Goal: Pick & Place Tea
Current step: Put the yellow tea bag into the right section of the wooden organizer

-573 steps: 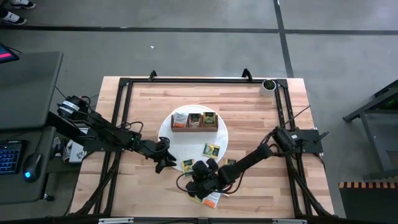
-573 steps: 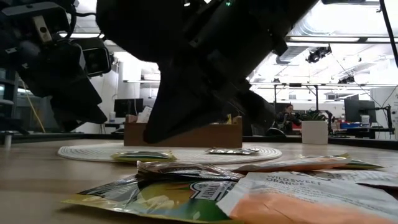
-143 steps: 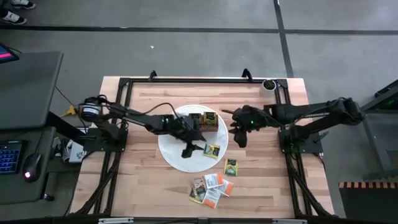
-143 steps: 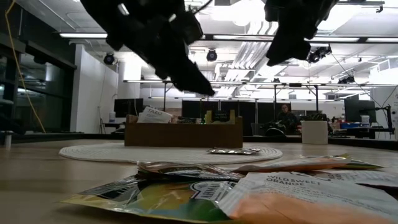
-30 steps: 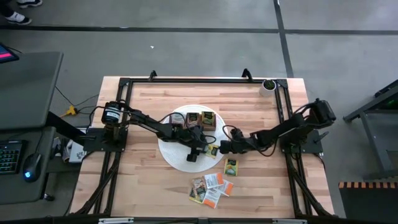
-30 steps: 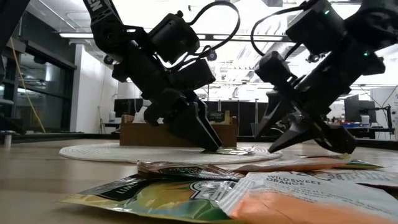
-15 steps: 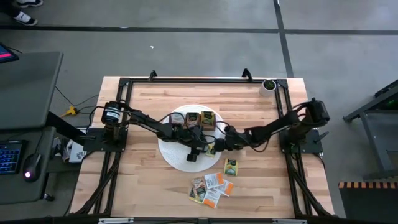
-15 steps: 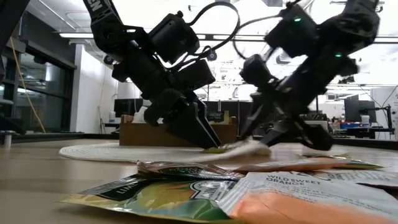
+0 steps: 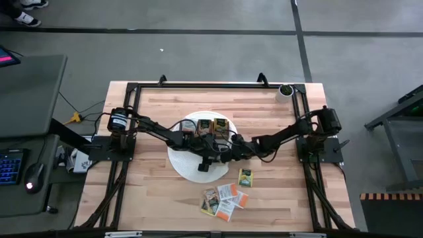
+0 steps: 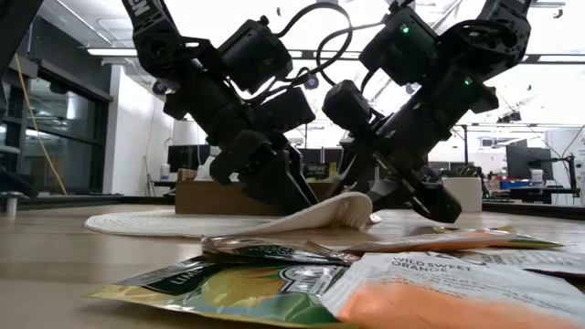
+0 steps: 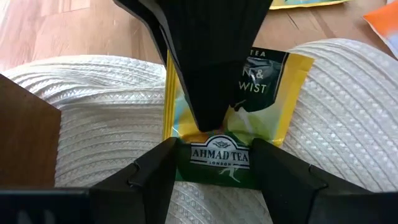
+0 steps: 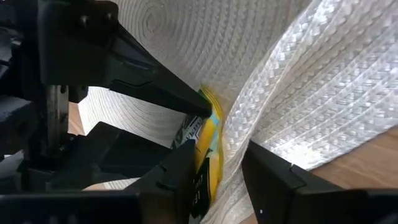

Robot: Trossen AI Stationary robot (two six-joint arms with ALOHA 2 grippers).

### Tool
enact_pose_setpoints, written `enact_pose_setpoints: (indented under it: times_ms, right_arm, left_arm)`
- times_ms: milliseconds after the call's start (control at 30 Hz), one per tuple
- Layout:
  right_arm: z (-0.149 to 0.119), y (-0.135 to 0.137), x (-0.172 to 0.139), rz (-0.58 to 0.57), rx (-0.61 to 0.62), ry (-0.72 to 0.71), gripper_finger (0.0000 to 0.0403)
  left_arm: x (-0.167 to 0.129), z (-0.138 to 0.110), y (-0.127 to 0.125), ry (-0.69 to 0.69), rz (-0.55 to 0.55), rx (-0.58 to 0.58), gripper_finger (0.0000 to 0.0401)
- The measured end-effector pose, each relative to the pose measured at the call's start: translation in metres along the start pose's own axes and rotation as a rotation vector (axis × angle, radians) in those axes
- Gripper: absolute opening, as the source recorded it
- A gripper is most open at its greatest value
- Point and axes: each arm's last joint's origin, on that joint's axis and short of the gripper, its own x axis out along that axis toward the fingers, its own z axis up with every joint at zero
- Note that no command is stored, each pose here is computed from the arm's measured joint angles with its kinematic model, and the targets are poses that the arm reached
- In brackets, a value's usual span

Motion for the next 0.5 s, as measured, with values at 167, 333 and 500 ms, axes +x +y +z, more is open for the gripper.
enact_pose_setpoints:
  times_ms: [167, 333, 500]
  right_arm:
    - [-0.0012, -0.0003, -0.0003, -0.002, -0.004, 0.015, 0.0094]
    - [-0.0047, -0.0001, -0.0007, 0.000, -0.011, 0.028, 0.0067]
    - [-0.0076, 0.0002, -0.0010, 0.003, -0.017, 0.054, 0.0044]
  left_arm:
    - [0.0000, 0.0000, 0.0000, 0.000, 0.000, 0.000, 0.0204]
    - [0.0000, 0.0000, -0.0002, 0.000, -0.003, 0.001, 0.0204]
    - [-0.0001, 0.0001, -0.0004, 0.000, -0.004, 0.001, 0.0204]
